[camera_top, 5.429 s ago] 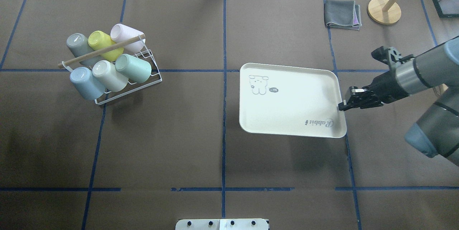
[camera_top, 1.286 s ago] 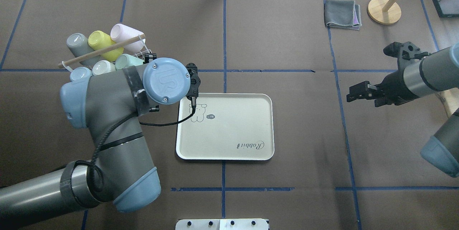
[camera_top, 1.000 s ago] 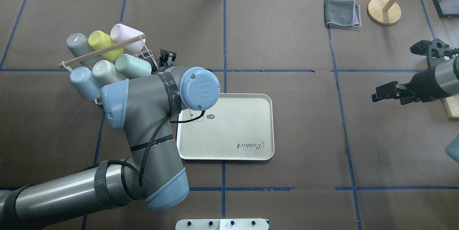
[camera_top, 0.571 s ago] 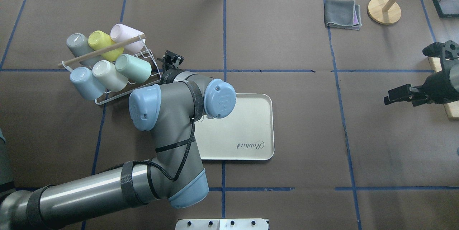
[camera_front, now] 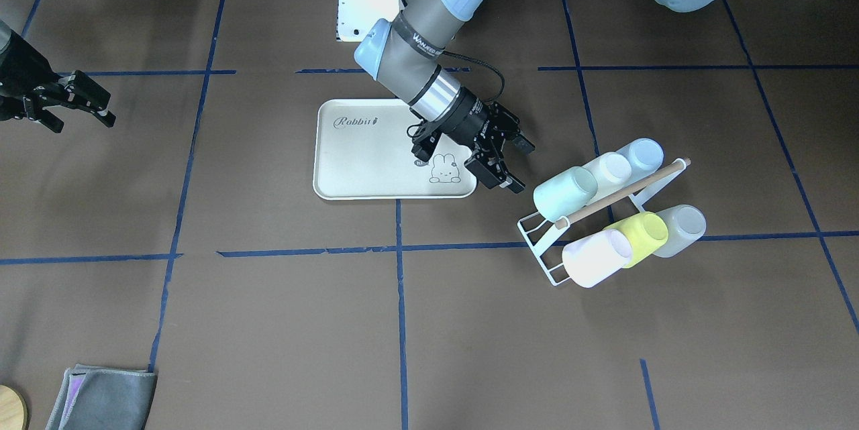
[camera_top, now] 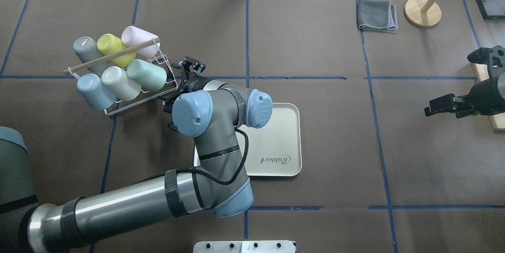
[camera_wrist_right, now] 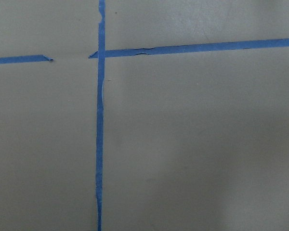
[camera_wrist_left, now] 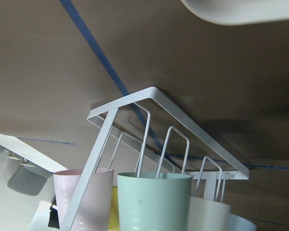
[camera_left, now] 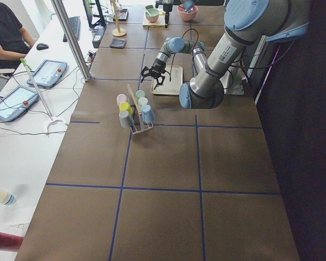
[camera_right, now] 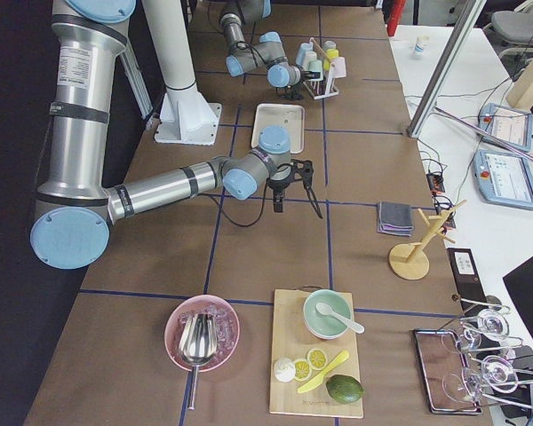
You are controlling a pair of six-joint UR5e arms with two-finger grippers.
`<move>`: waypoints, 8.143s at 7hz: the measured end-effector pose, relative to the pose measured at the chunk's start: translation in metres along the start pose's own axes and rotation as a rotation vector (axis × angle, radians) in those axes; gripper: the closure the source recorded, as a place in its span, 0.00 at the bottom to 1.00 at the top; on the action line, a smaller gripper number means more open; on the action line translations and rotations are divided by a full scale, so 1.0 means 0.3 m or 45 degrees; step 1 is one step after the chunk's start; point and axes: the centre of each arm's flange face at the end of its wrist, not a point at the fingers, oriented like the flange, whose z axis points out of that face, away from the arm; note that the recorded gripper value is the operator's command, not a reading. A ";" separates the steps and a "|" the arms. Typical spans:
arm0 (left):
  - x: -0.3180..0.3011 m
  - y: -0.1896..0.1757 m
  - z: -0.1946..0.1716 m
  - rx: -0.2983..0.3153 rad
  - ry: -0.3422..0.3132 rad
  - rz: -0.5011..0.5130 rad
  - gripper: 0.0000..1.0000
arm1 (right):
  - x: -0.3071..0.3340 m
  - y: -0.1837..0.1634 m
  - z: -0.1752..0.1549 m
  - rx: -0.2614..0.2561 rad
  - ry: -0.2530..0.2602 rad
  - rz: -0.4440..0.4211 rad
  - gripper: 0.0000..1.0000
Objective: Pick up and place green cup on tray
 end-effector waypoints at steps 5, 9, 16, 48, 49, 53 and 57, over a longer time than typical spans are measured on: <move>0.009 -0.066 0.094 -0.132 -0.002 -0.006 0.00 | 0.005 0.006 -0.004 -0.001 0.001 0.002 0.00; -0.003 -0.070 0.133 -0.163 -0.064 -0.045 0.00 | 0.005 0.007 -0.002 -0.003 0.001 0.002 0.00; 0.011 -0.070 0.248 -0.179 -0.066 -0.046 0.06 | 0.000 0.008 0.000 -0.004 -0.001 -0.003 0.00; 0.297 0.039 -0.106 2.321 0.279 -1.798 0.39 | 0.014 0.001 0.000 0.003 0.001 0.008 0.00; 0.352 -0.011 -0.073 2.342 0.265 -1.833 0.39 | 0.016 -0.001 0.001 0.002 0.002 0.010 0.00; 0.442 -0.077 -0.036 2.374 0.264 -1.859 0.31 | 0.013 -0.005 0.003 0.004 0.002 0.011 0.00; 0.467 -0.103 -0.058 2.368 0.233 -1.813 0.26 | 0.009 -0.007 0.004 0.005 0.001 0.008 0.00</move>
